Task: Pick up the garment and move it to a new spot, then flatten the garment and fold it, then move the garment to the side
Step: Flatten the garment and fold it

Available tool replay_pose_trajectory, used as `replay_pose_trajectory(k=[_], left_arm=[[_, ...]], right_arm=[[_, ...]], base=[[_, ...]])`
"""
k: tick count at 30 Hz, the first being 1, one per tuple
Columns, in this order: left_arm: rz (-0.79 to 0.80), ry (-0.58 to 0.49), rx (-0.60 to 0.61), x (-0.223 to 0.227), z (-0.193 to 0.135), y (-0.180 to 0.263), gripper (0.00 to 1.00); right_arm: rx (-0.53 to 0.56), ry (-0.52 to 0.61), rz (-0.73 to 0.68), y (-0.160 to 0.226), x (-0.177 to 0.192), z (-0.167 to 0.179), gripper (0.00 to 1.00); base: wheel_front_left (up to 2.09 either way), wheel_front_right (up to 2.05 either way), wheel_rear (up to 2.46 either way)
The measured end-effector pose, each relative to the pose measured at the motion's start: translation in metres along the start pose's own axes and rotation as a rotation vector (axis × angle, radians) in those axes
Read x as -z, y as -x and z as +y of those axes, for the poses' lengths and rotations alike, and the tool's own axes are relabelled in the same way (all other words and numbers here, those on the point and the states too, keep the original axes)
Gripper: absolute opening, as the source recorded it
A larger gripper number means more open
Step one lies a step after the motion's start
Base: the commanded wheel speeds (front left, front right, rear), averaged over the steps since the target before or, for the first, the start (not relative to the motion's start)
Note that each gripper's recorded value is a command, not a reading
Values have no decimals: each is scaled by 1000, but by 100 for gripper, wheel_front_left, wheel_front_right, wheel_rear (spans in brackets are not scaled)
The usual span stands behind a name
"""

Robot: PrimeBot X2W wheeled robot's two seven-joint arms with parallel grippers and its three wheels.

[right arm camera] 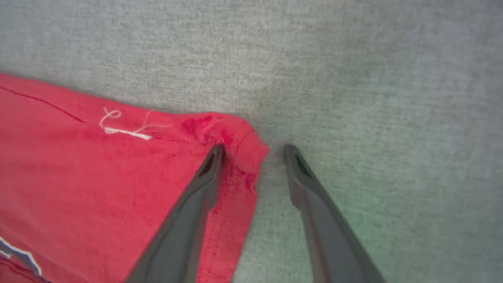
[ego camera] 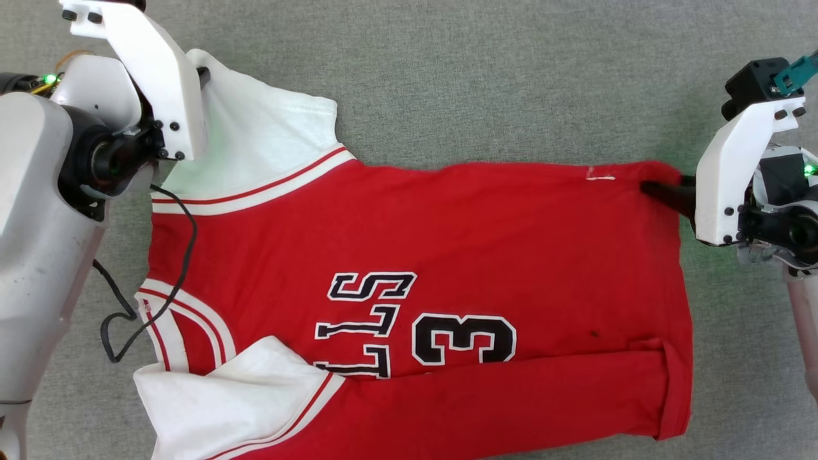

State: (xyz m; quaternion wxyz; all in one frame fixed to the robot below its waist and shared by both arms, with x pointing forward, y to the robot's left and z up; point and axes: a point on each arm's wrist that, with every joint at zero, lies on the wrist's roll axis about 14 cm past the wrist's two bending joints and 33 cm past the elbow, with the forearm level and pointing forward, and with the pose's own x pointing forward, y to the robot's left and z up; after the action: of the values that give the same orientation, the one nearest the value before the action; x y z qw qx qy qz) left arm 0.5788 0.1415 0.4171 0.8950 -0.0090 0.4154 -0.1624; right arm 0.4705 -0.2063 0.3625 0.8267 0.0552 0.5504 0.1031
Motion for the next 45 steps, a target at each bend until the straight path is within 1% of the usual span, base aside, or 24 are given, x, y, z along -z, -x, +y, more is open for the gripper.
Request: replay_pose_trajectory(k=[3, 5, 8, 12, 16, 18, 20, 25, 31, 33, 34, 35, 36, 37, 41, 43, 45], left_arm=[[-12, -2, 0, -1, 0, 4, 0], [-32, -2, -1, -3, 0, 7, 0], [-85, 8, 4, -10, -1, 16, 0], [-153, 39, 4, -9, 1, 35, 0], [-221, 76, -12, 0, 5, 63, 0], [-254, 95, -25, 8, 8, 80, 0], [-267, 118, -38, 24, 8, 96, 0], [-283, 241, -73, 78, 8, 133, 0], [-212, 367, -87, 157, -3, 160, 0], [-179, 395, -92, 180, -8, 164, 0], [-162, 414, -83, 190, -12, 165, 0], [-151, 430, -72, 197, -17, 164, 32], [-139, 438, -69, 204, -21, 164, 85], [-127, 441, -66, 209, -24, 163, 100], [-148, 455, -63, 217, -30, 163, 100], [-194, 427, -71, 211, -30, 166, 100], [-265, 378, -90, 198, -29, 171, 100]], right_arm=[[-4, 0, 5, 1, 1, 4, 0], [-3, 6, -18, 4, -4, 5, 0], [3, 33, -96, 15, -17, 8, 0], [-4, 73, -232, 41, -38, 19, 0], [3, 91, -316, 65, -35, 22, 0], [-1, 90, -348, 74, -29, 25, 0], [-8, 71, -354, 80, -15, 26, 0], [-27, 15, -347, 87, 27, 29, 0], [-43, -61, -328, 85, 77, 32, 0], [-30, -70, -327, 83, 90, 30, 0], [-30, -83, -335, 83, 94, 29, 35], [-28, -94, -342, 82, 97, 28, 100], [-18, -89, -342, 81, 102, 26, 100], [-11, -89, -350, 80, 106, 25, 100], [-19, -127, -392, 82, 115, 24, 100], [-19, -135, -413, 86, 118, 23, 100], [-13, -127, -444, 94, 117, 20, 100]], base=[[0, 0, 0], [0, 0, 0], [0, 0, 0], [0, 0, 0], [0, 0, 0], [0, 0, 0], [0, 0, 0], [0, 0, 0], [0, 0, 0], [0, 0, 0], [0, 0, 0], [0, 0, 0], [0, 0, 0], [0, 0, 0], [0, 0, 0], [0, 0, 0], [0, 0, 0]])
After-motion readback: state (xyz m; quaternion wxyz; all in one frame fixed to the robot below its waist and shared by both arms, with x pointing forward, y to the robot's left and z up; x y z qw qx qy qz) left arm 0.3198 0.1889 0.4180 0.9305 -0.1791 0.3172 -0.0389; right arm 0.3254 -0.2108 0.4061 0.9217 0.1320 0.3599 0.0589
